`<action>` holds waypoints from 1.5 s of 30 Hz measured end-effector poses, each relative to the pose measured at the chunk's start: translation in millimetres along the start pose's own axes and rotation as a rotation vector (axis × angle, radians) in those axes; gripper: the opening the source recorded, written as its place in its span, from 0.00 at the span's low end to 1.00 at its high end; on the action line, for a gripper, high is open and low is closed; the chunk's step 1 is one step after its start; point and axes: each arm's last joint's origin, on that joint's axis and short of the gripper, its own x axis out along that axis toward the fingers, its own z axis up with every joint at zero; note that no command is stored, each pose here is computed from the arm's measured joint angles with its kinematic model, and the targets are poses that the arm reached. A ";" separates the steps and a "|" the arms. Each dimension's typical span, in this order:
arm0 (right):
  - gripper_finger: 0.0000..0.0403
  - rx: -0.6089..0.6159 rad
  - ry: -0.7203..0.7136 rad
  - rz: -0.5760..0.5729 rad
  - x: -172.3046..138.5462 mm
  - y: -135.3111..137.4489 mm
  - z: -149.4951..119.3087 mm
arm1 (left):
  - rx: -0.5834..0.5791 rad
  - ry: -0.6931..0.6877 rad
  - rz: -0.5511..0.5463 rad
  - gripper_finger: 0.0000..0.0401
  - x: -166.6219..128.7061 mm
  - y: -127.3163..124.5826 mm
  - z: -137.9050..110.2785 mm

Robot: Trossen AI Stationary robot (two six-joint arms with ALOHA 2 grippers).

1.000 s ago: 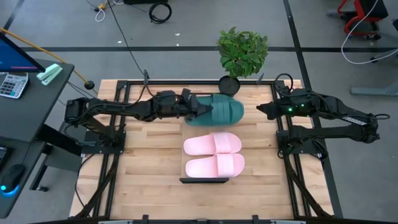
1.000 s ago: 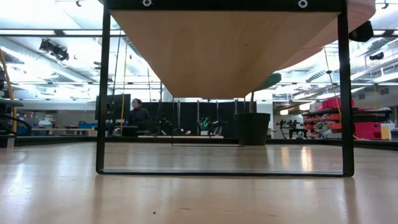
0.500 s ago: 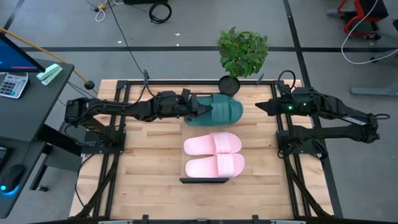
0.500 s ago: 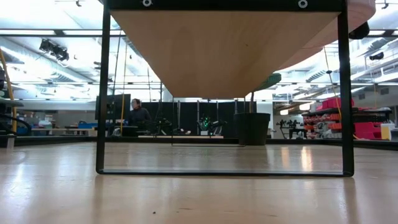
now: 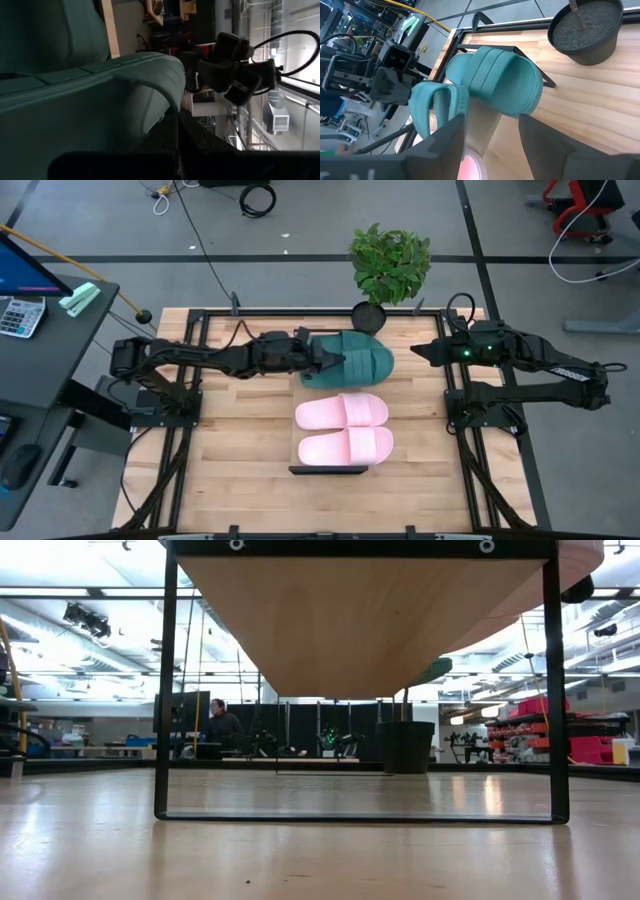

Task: Pick and place slides into the shelf
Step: Put the green slide on the shelf

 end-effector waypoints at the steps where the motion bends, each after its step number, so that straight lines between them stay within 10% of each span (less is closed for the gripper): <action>1: 0.48 0.000 0.000 0.000 0.0 0.0 0.0 | -0.005 0.001 0.001 0.00 0.4 0.6 -0.5; 45: 0.48 -0.059 0.021 0.006 2.1 0.8 -0.6 | -0.048 0.073 0.123 0.01 9.1 22.0 -11.0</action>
